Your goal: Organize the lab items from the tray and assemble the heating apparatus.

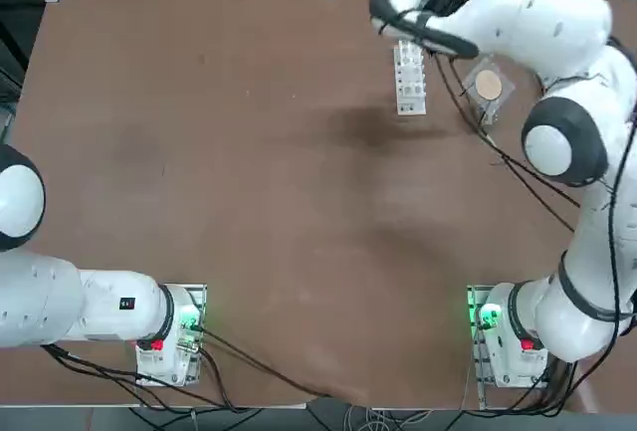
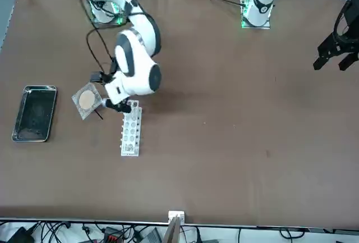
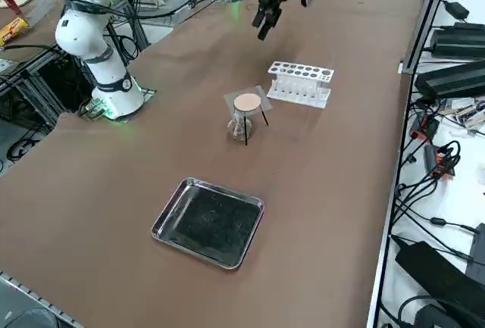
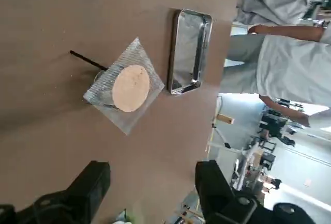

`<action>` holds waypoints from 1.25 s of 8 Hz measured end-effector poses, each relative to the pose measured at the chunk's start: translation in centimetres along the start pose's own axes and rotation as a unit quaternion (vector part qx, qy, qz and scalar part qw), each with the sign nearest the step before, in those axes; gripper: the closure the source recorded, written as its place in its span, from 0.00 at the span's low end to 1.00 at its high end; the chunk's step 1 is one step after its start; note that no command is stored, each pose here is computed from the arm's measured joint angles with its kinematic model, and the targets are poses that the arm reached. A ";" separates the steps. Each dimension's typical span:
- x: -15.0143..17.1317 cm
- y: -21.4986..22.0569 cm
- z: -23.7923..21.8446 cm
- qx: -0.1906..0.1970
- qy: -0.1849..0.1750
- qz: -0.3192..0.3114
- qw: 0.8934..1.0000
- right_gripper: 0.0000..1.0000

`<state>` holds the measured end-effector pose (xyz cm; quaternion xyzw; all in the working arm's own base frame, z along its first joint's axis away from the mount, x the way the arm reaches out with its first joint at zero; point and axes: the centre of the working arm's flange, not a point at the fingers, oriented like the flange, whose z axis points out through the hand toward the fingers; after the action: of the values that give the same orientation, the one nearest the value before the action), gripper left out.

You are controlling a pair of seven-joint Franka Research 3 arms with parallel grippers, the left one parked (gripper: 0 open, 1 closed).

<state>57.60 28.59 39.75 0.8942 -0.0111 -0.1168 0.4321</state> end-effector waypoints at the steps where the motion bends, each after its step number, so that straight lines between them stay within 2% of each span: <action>1: 1.0 2.4 0.6 0.027 -0.006 -0.013 1.000 0.00; 3: 2.8 7.5 2.0 0.096 -0.014 -0.030 0.995 0.00; 5: 3.6 13.1 2.9 0.178 -0.014 -0.045 0.983 0.00; 8: 4.6 21.4 5.2 0.304 0.001 -0.033 0.952 0.00; 10: 5.2 25.7 7.2 0.365 0.019 -0.033 0.930 0.00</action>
<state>63.19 6.32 54.29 0.9920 -0.0150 -0.1022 0.0719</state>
